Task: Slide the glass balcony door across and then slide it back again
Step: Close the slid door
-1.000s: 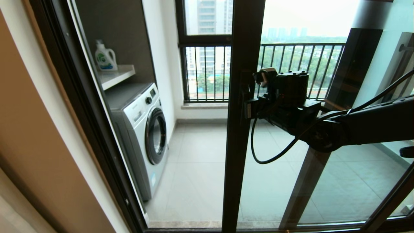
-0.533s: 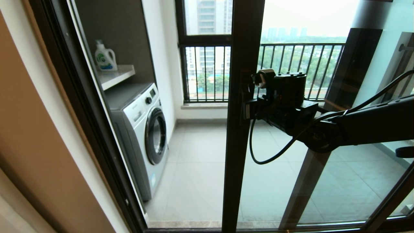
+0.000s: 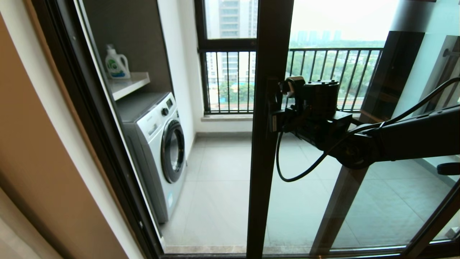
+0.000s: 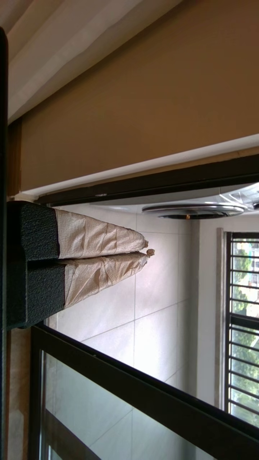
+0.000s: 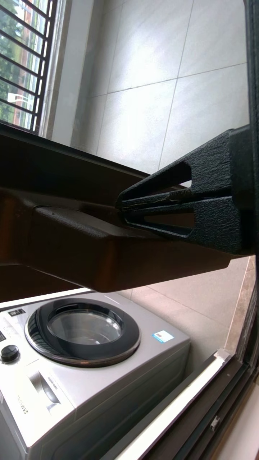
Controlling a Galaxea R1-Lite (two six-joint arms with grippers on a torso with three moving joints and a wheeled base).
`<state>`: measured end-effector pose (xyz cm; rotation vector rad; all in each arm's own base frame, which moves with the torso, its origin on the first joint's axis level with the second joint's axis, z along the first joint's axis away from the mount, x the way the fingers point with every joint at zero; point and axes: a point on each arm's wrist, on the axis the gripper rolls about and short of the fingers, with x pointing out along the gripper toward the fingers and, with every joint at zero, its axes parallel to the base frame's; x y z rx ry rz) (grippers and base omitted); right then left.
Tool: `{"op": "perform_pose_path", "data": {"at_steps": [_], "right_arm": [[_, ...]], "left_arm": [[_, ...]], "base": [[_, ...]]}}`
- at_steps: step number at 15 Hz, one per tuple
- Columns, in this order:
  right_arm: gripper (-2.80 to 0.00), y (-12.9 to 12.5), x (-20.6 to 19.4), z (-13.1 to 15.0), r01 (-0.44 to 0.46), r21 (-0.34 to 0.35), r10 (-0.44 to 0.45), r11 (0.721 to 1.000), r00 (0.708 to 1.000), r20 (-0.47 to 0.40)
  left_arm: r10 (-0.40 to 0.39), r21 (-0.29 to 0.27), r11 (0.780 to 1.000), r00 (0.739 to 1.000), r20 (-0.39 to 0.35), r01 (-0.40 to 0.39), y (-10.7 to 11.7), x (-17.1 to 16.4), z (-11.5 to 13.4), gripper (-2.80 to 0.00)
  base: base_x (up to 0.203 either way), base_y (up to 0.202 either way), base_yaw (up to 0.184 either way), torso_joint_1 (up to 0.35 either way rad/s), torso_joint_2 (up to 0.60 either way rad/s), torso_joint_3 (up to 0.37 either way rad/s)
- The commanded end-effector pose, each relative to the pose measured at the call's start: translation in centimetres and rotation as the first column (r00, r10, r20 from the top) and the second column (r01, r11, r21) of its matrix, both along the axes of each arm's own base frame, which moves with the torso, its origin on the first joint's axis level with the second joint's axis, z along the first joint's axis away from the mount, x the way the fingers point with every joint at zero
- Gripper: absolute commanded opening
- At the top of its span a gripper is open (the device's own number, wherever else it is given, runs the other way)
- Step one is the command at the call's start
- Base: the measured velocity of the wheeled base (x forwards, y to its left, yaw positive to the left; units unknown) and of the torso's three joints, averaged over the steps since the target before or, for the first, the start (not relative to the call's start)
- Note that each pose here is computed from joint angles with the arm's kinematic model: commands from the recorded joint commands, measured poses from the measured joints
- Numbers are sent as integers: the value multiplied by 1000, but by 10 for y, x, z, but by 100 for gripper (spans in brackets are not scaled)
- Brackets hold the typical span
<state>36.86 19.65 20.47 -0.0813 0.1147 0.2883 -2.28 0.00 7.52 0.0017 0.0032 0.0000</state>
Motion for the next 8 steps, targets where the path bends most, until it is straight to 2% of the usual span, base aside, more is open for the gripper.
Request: {"op": "perform_pose_path", "data": {"at_steps": [1,8], "right_arm": [[-280,3,0,-1,-8,1,8,1000,1000,1],[-280,13,-3,-2,-31,4,31,1000,1000,4]], "left_arm": [[0,0,1000,1000,-1,0,0,0,0,-280],[0,0,1000,1000,-2,0,0,0,0,-280]], "base": [[0,0,0,0,0,0],[0,0,0,0,0,0]]}}
